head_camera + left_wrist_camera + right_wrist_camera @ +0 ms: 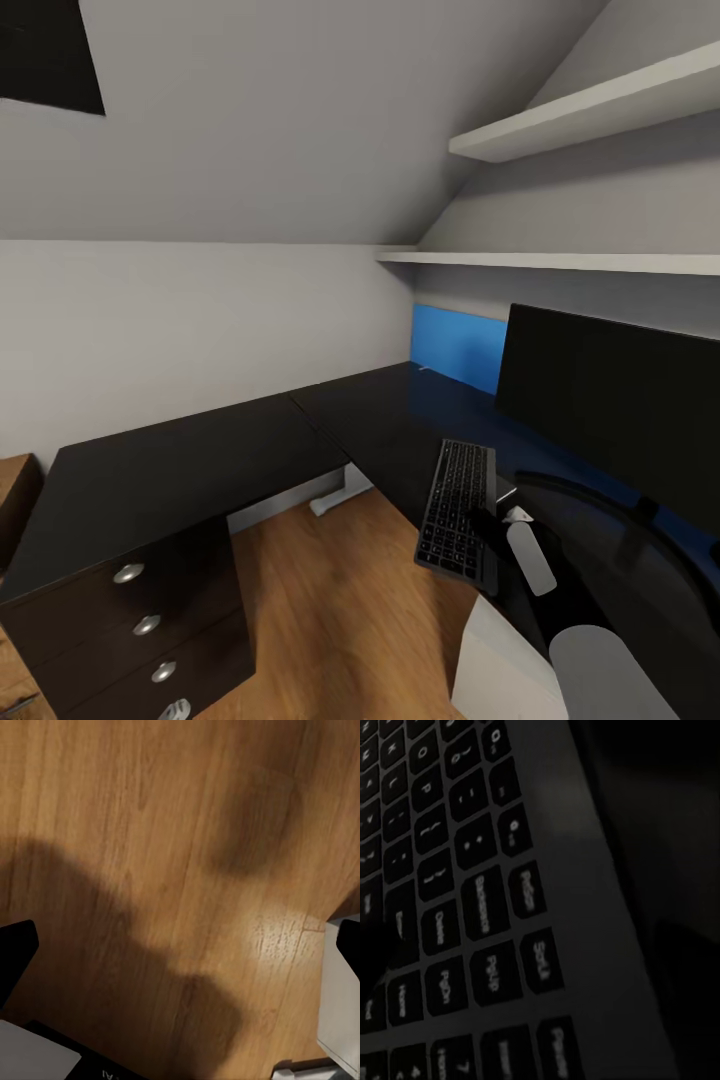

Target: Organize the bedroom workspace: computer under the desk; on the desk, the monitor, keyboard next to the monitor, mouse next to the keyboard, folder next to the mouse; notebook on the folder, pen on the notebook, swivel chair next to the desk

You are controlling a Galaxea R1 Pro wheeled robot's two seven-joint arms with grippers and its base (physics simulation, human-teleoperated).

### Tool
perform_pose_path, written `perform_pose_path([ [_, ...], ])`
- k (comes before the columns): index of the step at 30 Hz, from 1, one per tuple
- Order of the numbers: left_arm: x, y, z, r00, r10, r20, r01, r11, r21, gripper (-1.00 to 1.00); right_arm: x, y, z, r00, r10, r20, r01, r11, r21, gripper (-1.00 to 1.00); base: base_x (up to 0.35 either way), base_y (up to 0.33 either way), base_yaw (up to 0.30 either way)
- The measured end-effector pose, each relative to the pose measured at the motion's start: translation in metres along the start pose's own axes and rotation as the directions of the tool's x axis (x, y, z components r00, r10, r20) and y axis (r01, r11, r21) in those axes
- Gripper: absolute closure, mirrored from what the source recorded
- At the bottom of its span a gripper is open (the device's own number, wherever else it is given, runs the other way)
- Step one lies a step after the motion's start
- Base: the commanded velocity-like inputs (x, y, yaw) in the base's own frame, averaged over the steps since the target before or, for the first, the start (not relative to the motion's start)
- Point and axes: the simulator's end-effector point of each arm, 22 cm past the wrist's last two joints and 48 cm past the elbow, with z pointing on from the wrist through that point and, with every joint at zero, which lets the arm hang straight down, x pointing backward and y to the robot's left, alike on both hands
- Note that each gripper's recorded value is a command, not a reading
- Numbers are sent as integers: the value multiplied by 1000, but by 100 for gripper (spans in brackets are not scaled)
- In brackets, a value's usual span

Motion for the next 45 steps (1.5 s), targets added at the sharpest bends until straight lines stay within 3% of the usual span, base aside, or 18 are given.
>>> perform_pose_path([
  [6,1,-1,0,1000,1,-1,-1,1000,1,-100,-1,-6,1,1000,3,-2,-3,1000,11,-100,-11,11,0],
  [10,1,-1,0,1000,2,-1,-2,1000,1,-100,-24,-3,-7,998,30,56,-30,1000,-7,-100,-3,3,0],
  [12,3,13,0,1000,7,-5,-7,1000,-21,-100,-30,11,-10,996,57,69,-54,998,-43,-100,0,0,0],
  [16,14,25,0,1000,4,-19,-4,999,-37,-100,-26,18,-11,996,62,64,-59,997,-56,-100,0,0,0],
  [41,14,25,0,1000,3,-19,-4,999,-37,-100,-26,18,-11,996,61,65,-58,997,-55,-100,0,0,0],
  [45,21,25,1,1000,0,-28,-1,999,-36,-100,-32,23,-14,994,82,76,-77,994,-74,-100,0,0,0],
])
